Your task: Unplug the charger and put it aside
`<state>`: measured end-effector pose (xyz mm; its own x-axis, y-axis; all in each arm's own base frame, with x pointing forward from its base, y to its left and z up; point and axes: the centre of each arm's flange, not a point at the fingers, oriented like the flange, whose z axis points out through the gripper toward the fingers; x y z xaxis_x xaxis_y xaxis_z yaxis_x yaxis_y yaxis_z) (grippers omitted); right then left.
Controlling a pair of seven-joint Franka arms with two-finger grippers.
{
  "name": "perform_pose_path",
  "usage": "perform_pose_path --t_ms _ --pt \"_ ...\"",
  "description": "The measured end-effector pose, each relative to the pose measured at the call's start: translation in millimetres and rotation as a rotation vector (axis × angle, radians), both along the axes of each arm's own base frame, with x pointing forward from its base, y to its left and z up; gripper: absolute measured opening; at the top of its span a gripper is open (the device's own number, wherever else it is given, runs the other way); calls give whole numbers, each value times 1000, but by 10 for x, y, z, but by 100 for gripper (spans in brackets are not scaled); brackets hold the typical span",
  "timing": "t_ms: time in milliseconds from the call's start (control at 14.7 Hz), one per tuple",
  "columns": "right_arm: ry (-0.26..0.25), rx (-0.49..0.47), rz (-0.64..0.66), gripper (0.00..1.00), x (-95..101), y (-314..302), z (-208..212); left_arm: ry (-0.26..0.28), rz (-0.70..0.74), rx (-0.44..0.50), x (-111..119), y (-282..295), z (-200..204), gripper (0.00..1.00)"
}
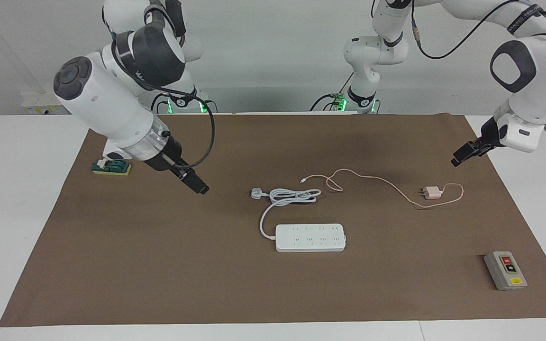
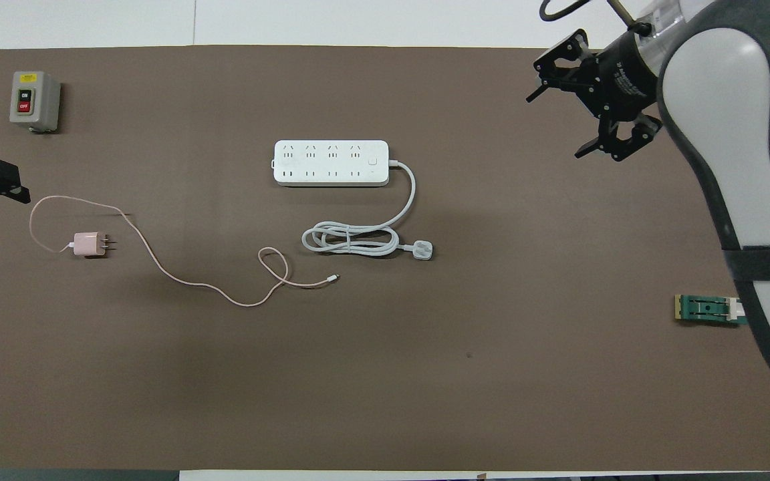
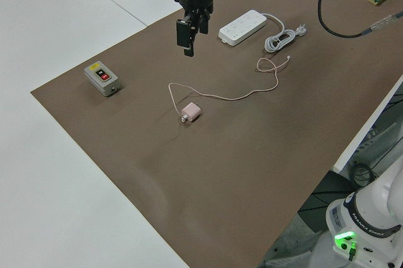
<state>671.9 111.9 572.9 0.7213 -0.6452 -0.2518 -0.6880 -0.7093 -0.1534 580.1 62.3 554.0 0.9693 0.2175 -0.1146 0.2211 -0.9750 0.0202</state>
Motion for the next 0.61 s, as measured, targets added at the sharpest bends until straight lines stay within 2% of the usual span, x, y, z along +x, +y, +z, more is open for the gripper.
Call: perform_pose_path --t_ms 272,612 --pt "-74 -101 301 100 -135 -257 207 -7 -112 -20 -279 -126 404 100" --pt "-157 -170 672 100 -398 -606 546 20 -195 -24 -339 -338 436 100"
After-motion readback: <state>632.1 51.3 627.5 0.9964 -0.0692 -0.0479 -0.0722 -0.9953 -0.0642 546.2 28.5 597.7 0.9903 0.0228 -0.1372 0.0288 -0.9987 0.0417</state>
